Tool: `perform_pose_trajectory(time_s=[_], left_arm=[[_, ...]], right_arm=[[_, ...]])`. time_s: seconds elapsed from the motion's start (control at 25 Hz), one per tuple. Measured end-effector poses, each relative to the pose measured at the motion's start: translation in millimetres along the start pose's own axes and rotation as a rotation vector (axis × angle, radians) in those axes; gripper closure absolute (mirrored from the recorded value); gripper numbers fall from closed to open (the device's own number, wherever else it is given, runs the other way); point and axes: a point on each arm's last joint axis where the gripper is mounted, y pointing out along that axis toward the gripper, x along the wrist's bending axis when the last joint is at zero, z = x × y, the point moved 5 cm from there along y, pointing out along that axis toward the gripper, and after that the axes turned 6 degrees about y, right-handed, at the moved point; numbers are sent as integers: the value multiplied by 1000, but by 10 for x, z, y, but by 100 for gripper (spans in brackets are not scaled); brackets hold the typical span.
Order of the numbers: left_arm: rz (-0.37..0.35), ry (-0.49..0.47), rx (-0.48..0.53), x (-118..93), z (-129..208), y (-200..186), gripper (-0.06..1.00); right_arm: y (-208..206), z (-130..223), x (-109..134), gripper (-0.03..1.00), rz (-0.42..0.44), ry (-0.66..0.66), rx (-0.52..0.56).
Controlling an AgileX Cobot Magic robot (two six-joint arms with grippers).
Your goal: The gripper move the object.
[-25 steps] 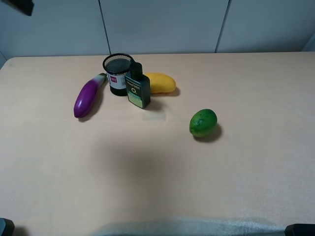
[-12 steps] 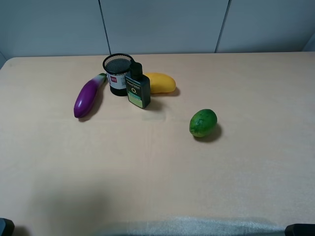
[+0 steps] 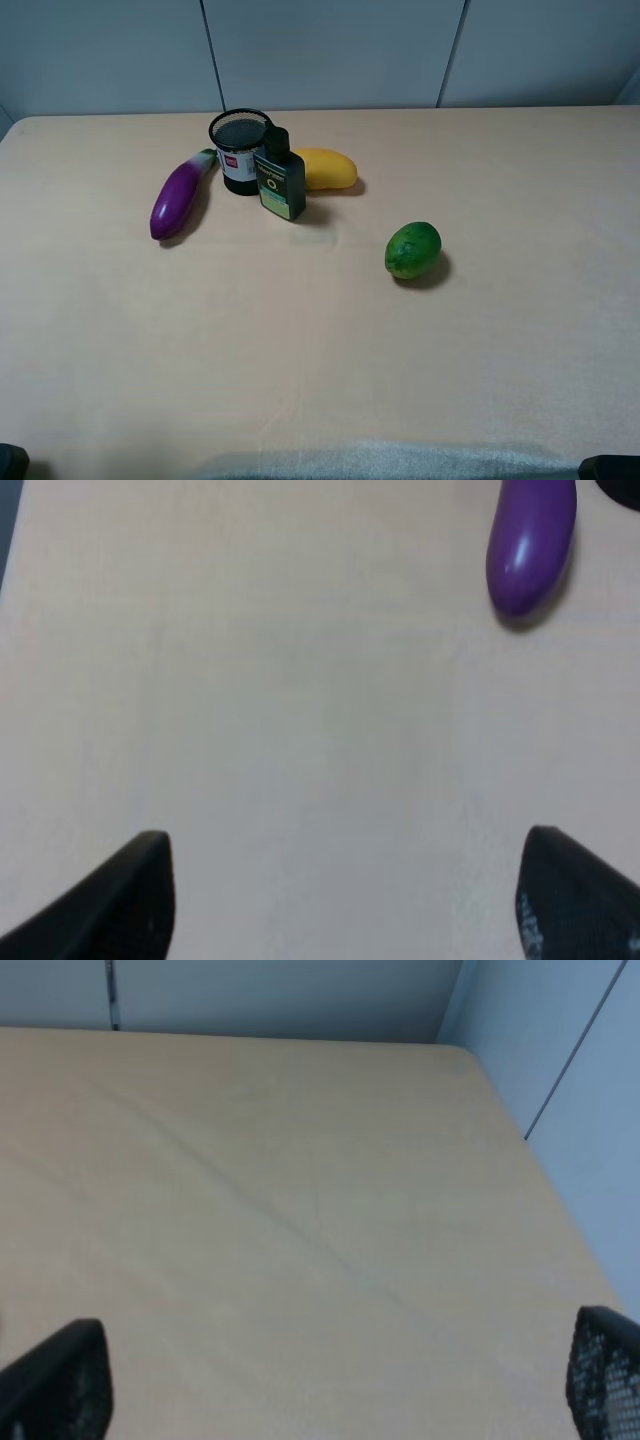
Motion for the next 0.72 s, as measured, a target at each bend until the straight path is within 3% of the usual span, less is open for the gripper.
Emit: perform_pose_trajectory(time_s=[0.28, 0.72], left_arm=[[13, 3, -110, -42, 101, -154, 18], [19, 28, -131, -65, 174, -124, 18]], right_arm=[[0, 0, 0, 28, 0, 0, 0], [0, 0, 0, 28, 0, 0, 0]])
